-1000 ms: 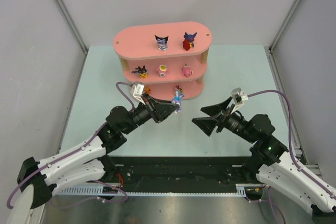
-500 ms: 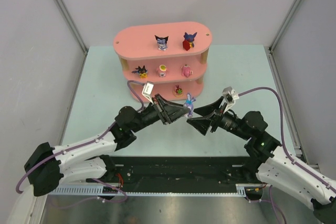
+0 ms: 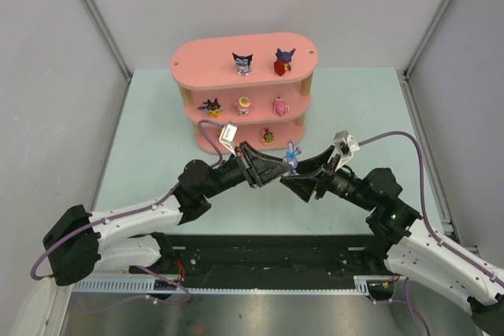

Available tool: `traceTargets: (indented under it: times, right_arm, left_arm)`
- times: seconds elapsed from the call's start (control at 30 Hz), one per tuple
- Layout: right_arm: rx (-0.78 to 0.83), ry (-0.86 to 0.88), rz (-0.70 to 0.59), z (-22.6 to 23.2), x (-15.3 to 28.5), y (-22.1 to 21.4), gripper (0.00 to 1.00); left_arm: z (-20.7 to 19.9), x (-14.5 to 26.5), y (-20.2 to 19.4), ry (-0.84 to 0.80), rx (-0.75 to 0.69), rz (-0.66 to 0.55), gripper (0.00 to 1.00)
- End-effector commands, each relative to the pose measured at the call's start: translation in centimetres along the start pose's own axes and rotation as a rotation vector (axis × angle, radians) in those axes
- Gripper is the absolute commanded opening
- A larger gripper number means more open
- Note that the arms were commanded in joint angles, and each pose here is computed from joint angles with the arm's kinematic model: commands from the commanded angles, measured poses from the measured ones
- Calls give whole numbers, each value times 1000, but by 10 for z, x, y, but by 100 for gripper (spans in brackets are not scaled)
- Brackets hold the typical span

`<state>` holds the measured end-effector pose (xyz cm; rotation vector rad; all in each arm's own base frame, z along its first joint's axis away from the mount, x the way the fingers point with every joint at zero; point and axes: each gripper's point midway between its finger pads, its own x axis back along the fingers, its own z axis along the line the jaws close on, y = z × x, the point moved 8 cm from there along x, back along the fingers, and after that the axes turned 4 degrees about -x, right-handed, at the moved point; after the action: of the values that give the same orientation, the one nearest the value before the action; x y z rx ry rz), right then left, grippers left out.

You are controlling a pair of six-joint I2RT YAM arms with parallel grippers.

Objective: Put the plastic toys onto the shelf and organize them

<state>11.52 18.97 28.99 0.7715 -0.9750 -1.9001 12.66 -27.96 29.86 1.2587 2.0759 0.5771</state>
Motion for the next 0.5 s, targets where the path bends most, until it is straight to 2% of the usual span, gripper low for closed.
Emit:
traceTargets:
  times: [0.0,0.13,0.27,0.37,0.47]
  right_arm:
    - [24,11,-45,2,-2,7,63]
    - [25,23,-48,4,-2,8,62]
    - [25,21,-46,4,-2,8,51]
    - [26,18,-44,4,-1,7,36]
    - [26,13,-44,3,-1,7,11]
  left_arm:
    - [-28,-6,13,-150,15,-45,0]
    - [-26,-7,8,-158,32,-30,0]
    - [-24,-6,4,-160,44,-25,0]
    - [-23,-5,2,-156,44,-20,0]
    - [-21,-4,0,-149,45,-13,5]
